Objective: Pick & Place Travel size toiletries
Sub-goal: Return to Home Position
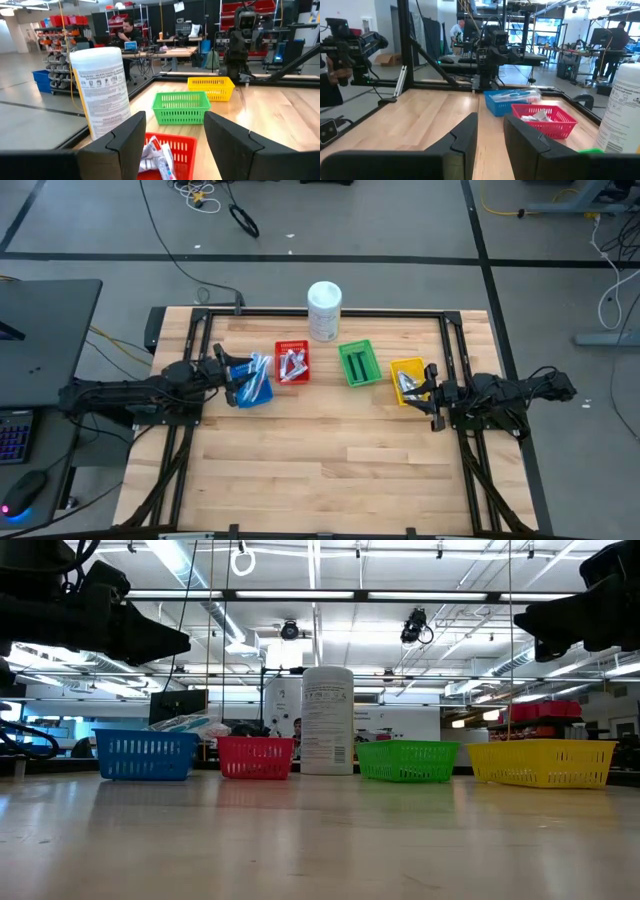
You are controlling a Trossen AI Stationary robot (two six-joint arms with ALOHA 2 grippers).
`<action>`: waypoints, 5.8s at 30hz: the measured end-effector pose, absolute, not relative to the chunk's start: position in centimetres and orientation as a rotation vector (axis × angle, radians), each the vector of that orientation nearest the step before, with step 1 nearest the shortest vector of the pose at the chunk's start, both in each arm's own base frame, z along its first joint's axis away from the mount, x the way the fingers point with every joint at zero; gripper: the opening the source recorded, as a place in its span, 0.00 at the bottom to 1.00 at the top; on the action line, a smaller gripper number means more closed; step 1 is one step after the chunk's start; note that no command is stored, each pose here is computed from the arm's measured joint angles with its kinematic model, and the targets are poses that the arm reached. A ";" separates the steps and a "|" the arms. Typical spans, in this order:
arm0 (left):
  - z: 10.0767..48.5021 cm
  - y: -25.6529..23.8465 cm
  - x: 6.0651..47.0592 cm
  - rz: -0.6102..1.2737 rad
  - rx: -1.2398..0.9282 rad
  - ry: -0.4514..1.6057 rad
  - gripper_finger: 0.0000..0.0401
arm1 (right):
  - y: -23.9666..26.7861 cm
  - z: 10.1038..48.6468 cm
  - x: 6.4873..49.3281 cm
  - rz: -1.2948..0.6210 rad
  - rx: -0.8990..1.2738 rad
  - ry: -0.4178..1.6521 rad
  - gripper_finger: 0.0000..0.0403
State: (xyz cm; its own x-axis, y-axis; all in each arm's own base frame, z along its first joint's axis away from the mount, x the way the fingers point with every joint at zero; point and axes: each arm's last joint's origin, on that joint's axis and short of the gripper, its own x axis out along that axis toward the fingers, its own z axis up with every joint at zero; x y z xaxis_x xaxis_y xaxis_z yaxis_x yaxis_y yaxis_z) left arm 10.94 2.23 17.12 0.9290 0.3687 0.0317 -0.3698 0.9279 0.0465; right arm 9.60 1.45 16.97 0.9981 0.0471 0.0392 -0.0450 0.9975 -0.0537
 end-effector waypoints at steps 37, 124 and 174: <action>16.9 2.2 10.9 0.382 0.040 -0.006 0.52 | 1.4 17.0 9.6 0.045 -0.077 -0.040 0.25; 16.9 2.2 10.9 0.382 0.040 -0.006 0.52 | 1.4 17.0 9.6 0.045 -0.077 -0.040 0.25; 16.9 2.2 10.9 0.382 0.040 -0.005 0.52 | 1.4 17.0 9.6 0.045 -0.077 -0.040 0.25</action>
State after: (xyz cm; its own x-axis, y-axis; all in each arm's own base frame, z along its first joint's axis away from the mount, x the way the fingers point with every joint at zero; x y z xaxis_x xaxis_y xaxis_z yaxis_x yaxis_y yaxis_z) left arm 10.94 2.24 16.90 0.9279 0.3726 0.0128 -0.3728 0.9271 0.0378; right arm 9.61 1.44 16.97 0.9982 0.0464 0.0379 -0.0433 0.9961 -0.0774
